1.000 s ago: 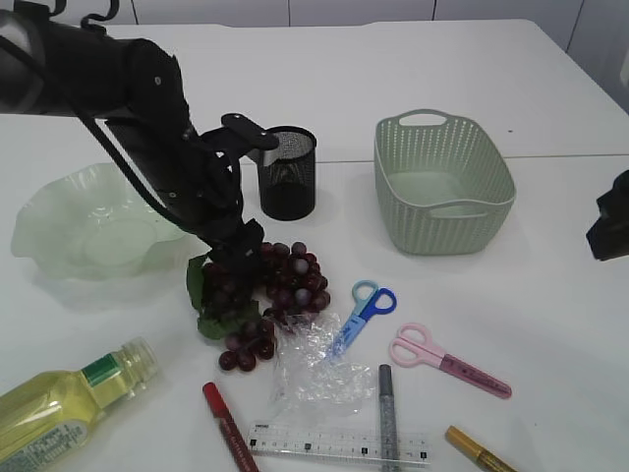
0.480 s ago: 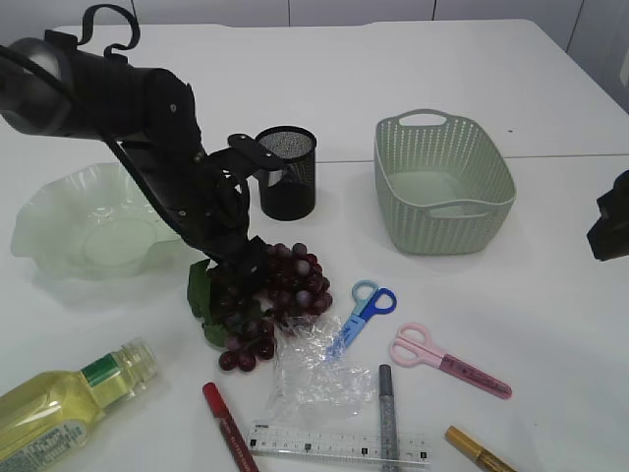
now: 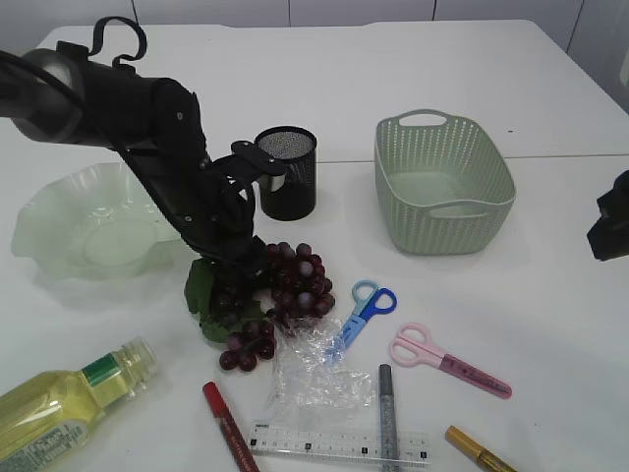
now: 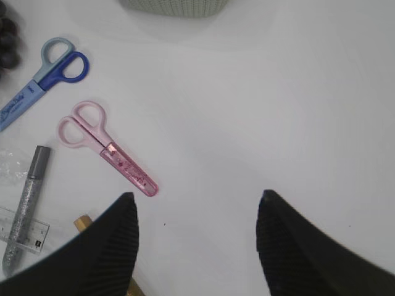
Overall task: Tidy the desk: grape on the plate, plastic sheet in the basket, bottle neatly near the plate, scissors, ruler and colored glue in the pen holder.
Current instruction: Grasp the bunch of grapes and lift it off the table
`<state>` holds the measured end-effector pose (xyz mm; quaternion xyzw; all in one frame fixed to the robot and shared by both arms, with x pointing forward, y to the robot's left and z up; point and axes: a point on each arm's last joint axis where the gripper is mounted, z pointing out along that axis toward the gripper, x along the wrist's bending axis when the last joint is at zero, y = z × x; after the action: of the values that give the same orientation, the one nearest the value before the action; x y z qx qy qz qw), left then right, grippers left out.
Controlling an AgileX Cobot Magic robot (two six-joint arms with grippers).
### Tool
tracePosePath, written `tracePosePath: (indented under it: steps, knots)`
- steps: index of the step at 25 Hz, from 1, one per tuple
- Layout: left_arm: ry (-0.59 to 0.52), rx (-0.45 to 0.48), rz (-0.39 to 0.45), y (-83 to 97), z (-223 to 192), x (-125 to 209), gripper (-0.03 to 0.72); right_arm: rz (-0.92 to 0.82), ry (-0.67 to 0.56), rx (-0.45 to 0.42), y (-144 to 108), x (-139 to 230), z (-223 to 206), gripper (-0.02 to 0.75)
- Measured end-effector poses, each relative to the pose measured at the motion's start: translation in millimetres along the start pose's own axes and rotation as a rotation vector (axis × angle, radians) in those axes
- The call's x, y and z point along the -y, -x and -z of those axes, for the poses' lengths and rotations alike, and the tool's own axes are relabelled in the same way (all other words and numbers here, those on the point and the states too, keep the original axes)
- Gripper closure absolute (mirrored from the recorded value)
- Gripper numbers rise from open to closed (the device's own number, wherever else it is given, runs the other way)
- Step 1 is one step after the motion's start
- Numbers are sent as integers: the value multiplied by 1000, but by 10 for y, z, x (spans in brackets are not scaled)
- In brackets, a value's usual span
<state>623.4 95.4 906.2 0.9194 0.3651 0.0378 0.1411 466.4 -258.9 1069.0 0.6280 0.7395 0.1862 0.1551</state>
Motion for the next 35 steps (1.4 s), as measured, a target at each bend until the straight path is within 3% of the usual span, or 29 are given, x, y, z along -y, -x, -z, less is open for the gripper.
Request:
tracePosePath:
  steps: [4, 10, 35]
  knots:
    - [13, -3, 0, 1, 48, -19, 349, 4, 0, 5, 4, 0, 0, 292]
    - [48, -14, -4, 12, 210, -56, 444, 4, 0, 5, 4, 0, 0, 292]
    - [187, -67, -52, 148, 1273, -85, 506, 5, 2, 6, 6, -2, 0, 292]
